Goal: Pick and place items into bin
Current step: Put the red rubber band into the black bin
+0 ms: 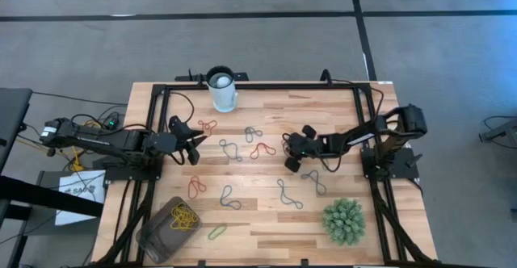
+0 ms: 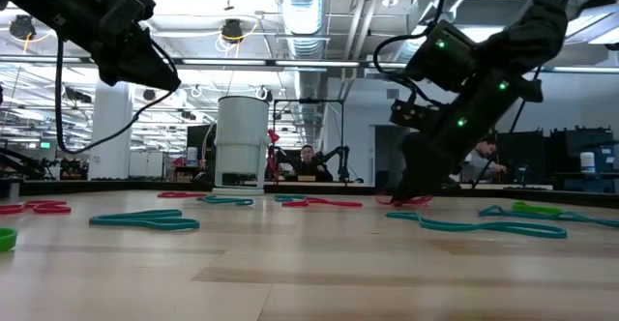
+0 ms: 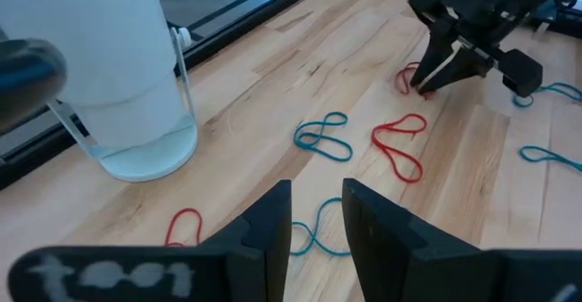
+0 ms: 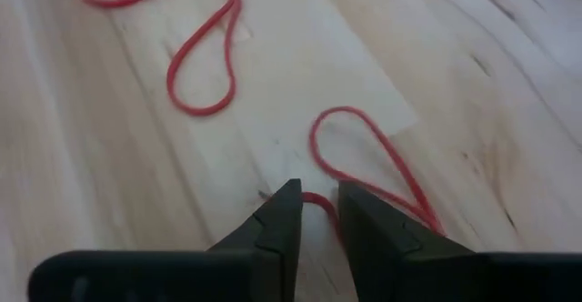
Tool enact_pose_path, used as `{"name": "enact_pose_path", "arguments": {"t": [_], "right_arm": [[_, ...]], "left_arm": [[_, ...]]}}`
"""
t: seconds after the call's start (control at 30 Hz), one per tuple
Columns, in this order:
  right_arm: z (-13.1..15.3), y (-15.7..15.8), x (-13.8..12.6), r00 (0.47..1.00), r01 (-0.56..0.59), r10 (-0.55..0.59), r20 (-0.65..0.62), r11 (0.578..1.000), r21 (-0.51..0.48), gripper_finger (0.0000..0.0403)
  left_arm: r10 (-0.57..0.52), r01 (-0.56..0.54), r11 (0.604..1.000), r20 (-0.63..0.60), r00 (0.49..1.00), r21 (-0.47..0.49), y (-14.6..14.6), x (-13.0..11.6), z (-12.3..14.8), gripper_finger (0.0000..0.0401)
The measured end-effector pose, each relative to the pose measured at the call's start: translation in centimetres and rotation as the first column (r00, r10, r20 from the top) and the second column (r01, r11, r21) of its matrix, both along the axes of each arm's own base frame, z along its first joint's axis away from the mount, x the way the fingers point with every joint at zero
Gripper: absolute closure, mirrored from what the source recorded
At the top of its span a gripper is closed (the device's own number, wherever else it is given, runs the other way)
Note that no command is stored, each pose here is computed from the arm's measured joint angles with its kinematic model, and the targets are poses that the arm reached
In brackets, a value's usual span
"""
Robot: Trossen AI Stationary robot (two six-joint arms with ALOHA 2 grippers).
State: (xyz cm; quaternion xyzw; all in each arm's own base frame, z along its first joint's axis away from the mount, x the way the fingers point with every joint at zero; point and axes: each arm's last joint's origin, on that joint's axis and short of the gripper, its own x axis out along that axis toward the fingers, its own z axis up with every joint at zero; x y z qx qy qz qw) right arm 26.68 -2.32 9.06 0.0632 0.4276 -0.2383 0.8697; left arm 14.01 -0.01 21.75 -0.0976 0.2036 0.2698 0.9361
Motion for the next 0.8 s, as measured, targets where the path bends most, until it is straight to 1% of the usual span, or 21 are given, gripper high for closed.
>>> {"name": "enact_pose_path", "arguments": {"t": [0.27, 0.43, 0.53, 0.67, 0.8], "right_arm": [[0.1, -0.1, 0.2, 0.999, 0.032, -0.031, 0.042, 0.999, -0.016, 0.0355], [0.1, -0.2, 0.2, 0.998, 0.04, -0.039, 0.048, 0.999, -0.027, 0.0394], [0.2, -0.1, 0.3, 0.997, 0.041, -0.039, 0.064, 0.999, -0.035, 0.0396], [0.6, 0.3, 0.7, 0.991, 0.033, -0.027, 0.135, 0.999, -0.041, 0.0401], [2.8, 0.4, 2.0, 0.96, 0.032, -0.016, 0.28, 0.998, -0.053, 0.0402]], "left_arm": [[-0.001, 0.001, 1.0, -0.002, 1.0, 0.001, 0.0, 0.0, 0.0, 0.0312], [-0.001, 0.001, 1.0, -0.002, 1.0, 0.001, 0.0, 0.0, 0.0, 0.0312], [-0.001, 0.001, 1.0, -0.002, 1.0, 0.001, 0.0, 0.0, 0.0, 0.0312], [-0.002, 0.002, 1.0, -0.002, 1.0, 0.001, 0.0, 0.0, 0.0, 0.0312], [-0.001, 0.001, 1.0, 0.001, 1.0, 0.001, 0.0, 0.0, 0.0, 0.0312]]}}
